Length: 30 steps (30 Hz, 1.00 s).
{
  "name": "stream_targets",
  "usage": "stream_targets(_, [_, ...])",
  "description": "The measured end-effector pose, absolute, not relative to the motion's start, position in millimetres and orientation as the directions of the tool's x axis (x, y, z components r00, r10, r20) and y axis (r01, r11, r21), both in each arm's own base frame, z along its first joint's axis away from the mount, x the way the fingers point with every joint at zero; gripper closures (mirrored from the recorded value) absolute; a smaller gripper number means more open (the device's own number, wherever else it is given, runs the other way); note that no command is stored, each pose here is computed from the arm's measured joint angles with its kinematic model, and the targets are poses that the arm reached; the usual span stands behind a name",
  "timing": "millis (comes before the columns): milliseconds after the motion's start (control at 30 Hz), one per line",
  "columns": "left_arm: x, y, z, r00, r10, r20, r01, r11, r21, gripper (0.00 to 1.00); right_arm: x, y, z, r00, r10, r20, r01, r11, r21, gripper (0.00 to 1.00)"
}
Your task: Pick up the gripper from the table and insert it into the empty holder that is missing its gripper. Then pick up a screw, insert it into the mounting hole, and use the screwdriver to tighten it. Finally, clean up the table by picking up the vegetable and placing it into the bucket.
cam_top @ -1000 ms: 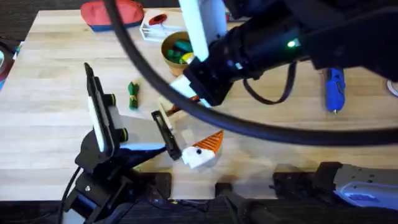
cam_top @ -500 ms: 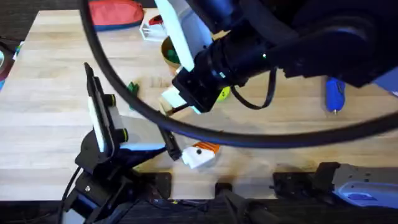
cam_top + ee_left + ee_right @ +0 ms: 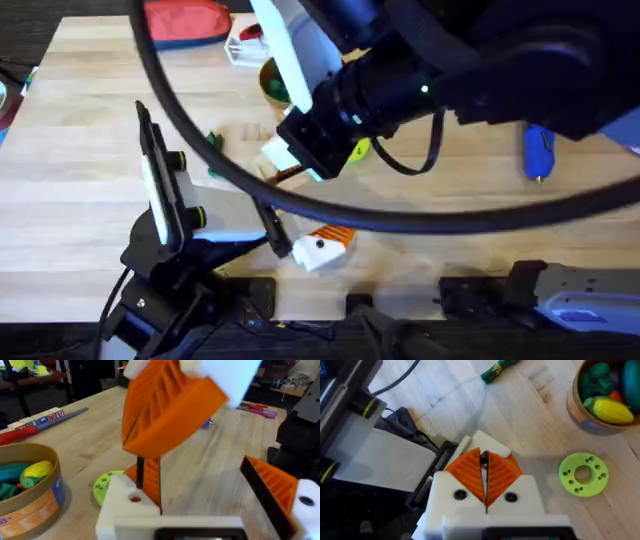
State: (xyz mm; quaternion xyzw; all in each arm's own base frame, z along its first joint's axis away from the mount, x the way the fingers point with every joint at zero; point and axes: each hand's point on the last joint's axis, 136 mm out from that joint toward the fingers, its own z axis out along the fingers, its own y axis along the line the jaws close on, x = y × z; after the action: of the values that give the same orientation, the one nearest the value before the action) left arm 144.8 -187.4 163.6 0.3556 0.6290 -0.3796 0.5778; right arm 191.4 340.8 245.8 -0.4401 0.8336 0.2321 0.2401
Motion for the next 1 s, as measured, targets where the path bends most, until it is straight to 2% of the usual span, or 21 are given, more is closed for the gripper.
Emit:
stream_targets(300, [144.9, -187.4, 163.3, -0.08, 0.009, -0.997, 0.886, 0.459, -0.067, 0.015, 194.4, 343.9, 228.2, -0.514, -0.647, -0.564, -0.839, 0.515, 0.174, 0.998])
stream_targets(1000, [144.8, -187.4, 163.4, -0.081, 0.009, -0.997, 0.886, 0.459, -0.068, 0.015, 194.8, 342.2, 226.8, -0.516, -0.651, -0.557, -0.837, 0.52, 0.169, 0.998])
